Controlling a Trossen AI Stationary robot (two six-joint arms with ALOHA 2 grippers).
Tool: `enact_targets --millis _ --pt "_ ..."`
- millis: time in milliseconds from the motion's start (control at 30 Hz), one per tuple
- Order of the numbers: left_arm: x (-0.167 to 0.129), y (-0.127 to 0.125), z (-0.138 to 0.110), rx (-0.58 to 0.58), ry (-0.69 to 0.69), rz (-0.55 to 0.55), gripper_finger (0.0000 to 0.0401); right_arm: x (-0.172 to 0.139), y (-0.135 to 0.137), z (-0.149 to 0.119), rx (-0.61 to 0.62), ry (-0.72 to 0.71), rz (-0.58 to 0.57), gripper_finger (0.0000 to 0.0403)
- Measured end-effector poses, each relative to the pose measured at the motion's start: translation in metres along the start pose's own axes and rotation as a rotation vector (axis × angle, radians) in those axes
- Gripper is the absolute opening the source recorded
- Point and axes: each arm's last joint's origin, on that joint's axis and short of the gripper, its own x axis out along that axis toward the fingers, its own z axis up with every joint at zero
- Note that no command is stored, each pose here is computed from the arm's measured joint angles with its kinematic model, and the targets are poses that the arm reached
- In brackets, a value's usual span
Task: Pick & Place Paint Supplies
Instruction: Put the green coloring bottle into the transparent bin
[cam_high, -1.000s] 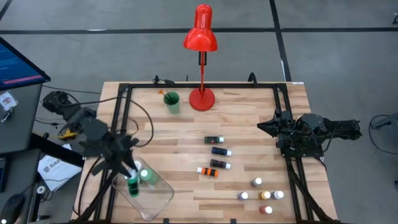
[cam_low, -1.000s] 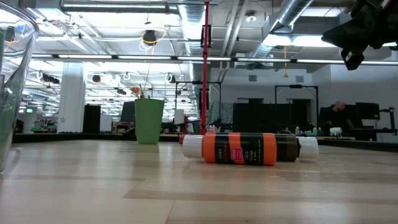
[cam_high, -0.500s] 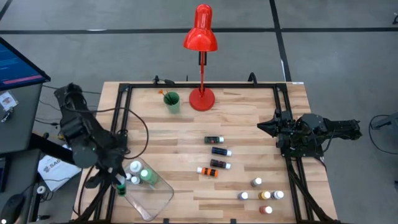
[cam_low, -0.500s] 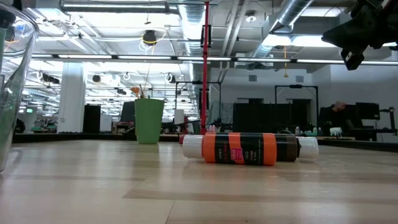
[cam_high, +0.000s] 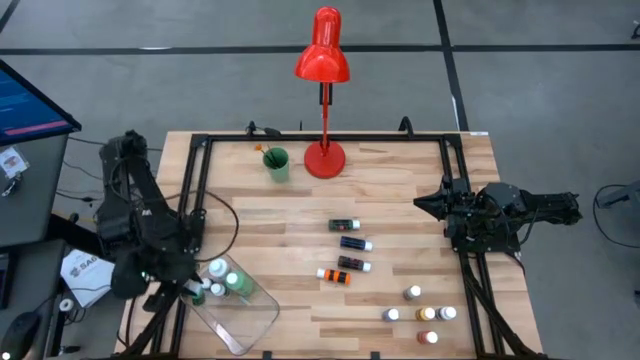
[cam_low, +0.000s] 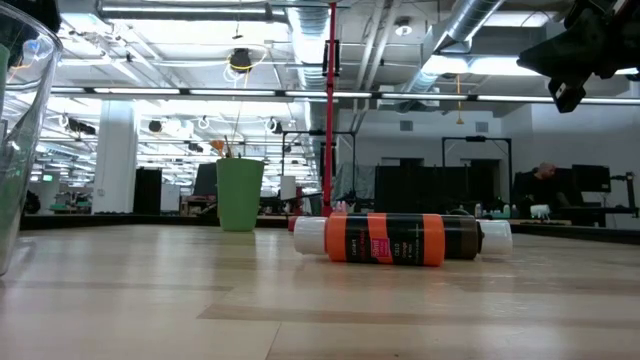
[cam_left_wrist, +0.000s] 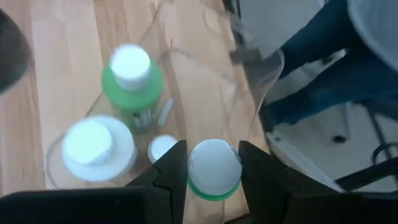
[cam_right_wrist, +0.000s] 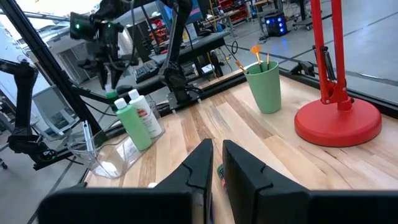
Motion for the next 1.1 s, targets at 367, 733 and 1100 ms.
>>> enact_targets --millis 367,733,1100 --pt "0.034 -0.009 -0.026 0.084 0.073 0.100 0.0113 0.000 0.000 0.000 0.000 0.000 0.000 0.0033" --pt "0.058 -0.008 -0.039 0.100 0.068 0.135 0.0113 0.000 0.000 0.000 0.000 0.000 0.000 0.0033" --pt "0.072 -0.001 -0.051 0.102 0.060 0.144 0.0113 0.000 0.000 0.000 0.000 0.000 0.000 0.0032"
